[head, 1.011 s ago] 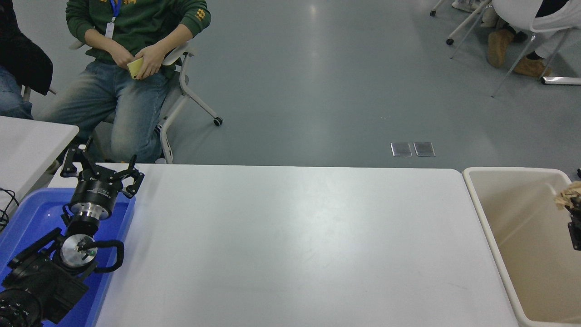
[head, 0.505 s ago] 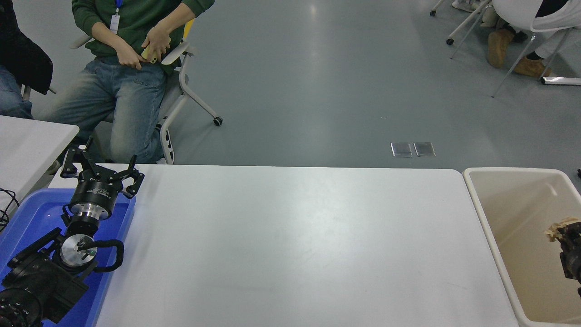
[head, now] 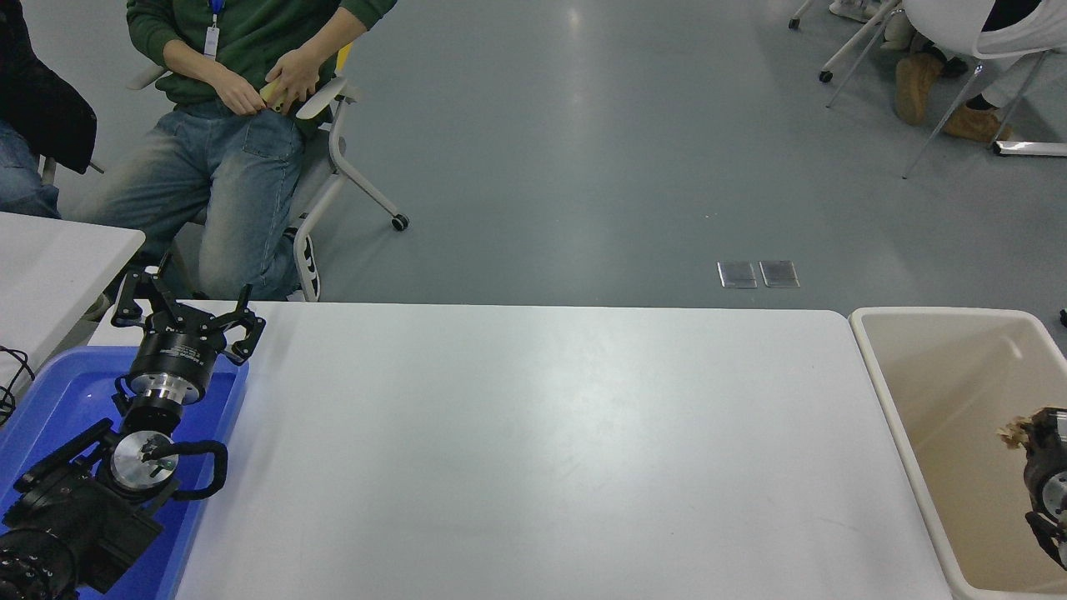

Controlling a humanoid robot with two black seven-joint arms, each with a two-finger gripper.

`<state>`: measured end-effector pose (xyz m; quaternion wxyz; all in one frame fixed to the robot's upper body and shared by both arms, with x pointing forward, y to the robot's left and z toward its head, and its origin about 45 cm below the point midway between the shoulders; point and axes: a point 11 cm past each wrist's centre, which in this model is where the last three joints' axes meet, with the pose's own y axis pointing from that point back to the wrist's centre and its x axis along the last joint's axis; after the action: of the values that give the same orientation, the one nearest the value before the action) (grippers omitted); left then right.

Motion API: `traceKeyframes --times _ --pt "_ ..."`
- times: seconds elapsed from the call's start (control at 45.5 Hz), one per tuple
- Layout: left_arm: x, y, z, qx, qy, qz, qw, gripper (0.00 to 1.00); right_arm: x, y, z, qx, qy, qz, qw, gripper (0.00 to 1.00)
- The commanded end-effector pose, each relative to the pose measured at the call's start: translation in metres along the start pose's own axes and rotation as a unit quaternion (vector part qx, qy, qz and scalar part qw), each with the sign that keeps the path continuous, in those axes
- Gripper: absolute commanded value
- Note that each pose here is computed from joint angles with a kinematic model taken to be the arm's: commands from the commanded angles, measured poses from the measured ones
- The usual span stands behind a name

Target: Clean the table surface

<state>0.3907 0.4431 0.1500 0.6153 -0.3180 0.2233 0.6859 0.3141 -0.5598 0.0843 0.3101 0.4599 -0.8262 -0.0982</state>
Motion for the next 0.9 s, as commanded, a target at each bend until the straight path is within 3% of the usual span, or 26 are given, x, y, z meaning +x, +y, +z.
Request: traceKeyframes --times 0.0,0.879 --pt "0.0001 0.0001 -0.0001 0.0 0.0 0.0 1.0 1.0 -0.009 -0.0013 -0.0064 -0.001 -0.003 0.002 1.0 1.0" --pt "-0.0004 -0.0004 0.0002 0.0 0.0 -0.001 1.0 1.0 -0.0138 -0.0012 -0.007 -0.002 -0.033 0.001 0.999 1.0"
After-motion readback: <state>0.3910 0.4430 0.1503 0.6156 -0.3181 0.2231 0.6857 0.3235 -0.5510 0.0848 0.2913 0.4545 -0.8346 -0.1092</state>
